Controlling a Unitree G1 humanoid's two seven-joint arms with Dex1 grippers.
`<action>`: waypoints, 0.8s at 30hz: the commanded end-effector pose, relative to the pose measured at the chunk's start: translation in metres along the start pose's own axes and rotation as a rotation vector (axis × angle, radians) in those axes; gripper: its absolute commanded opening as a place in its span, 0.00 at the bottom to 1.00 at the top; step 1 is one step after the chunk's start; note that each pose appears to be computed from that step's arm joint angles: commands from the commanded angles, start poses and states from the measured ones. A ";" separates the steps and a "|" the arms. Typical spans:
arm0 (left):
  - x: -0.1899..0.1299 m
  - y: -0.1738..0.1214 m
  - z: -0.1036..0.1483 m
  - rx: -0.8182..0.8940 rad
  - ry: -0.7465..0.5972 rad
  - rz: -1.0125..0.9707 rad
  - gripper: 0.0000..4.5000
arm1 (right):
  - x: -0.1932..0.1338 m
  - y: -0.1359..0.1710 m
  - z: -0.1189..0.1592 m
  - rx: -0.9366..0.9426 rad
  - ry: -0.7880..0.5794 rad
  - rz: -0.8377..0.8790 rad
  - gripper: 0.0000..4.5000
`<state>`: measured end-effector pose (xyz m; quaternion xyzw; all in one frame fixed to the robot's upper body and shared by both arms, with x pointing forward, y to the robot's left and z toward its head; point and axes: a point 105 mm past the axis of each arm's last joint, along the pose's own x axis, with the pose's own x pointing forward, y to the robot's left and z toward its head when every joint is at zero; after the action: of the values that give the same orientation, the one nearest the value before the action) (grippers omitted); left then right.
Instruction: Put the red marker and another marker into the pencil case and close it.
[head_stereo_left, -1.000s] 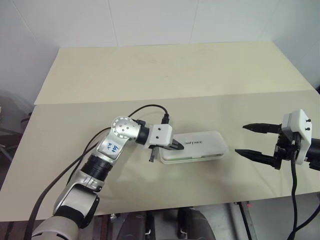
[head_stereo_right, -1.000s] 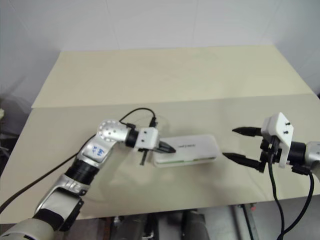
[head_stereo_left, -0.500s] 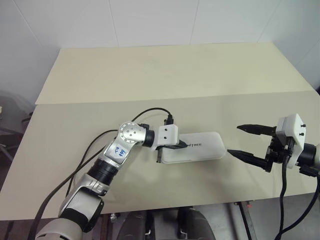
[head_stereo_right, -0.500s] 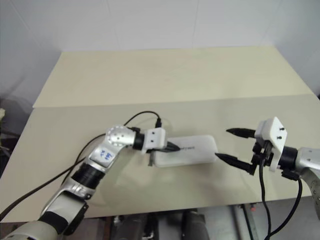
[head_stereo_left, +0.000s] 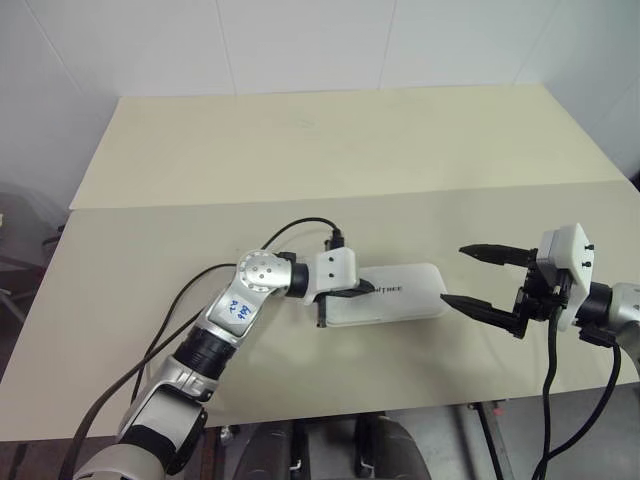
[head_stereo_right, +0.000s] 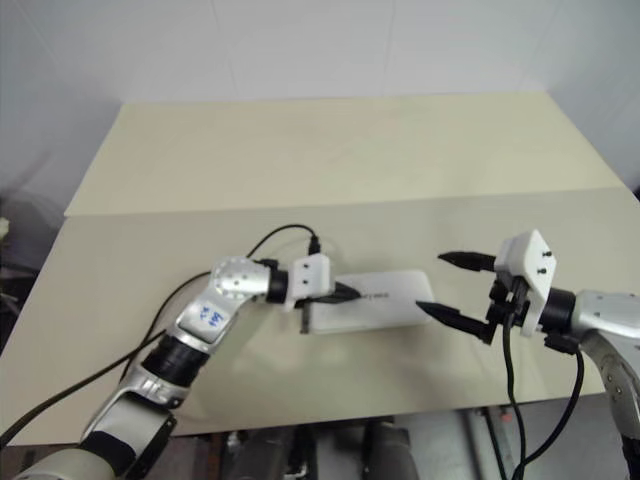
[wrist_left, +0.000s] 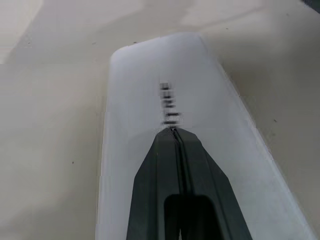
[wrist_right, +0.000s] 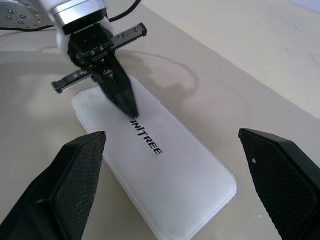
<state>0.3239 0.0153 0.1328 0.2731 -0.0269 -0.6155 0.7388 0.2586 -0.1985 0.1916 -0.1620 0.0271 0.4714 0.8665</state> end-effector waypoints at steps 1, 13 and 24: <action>-0.029 0.033 0.027 0.069 -0.146 0.228 0.01 | 0.004 -0.001 0.002 -0.016 -0.028 0.025 1.00; -0.140 0.023 -0.002 -0.029 -0.184 0.374 0.50 | 0.018 -0.016 -0.007 -0.053 -0.063 0.036 1.00; -0.153 0.018 -0.002 -0.070 -0.229 0.390 0.99 | 0.004 -0.040 -0.016 -0.091 -0.057 -0.047 1.00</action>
<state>0.3081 0.1669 0.1697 0.1626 -0.1103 -0.4796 0.8552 0.2950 -0.2133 0.1722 -0.1694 0.0008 0.4681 0.8673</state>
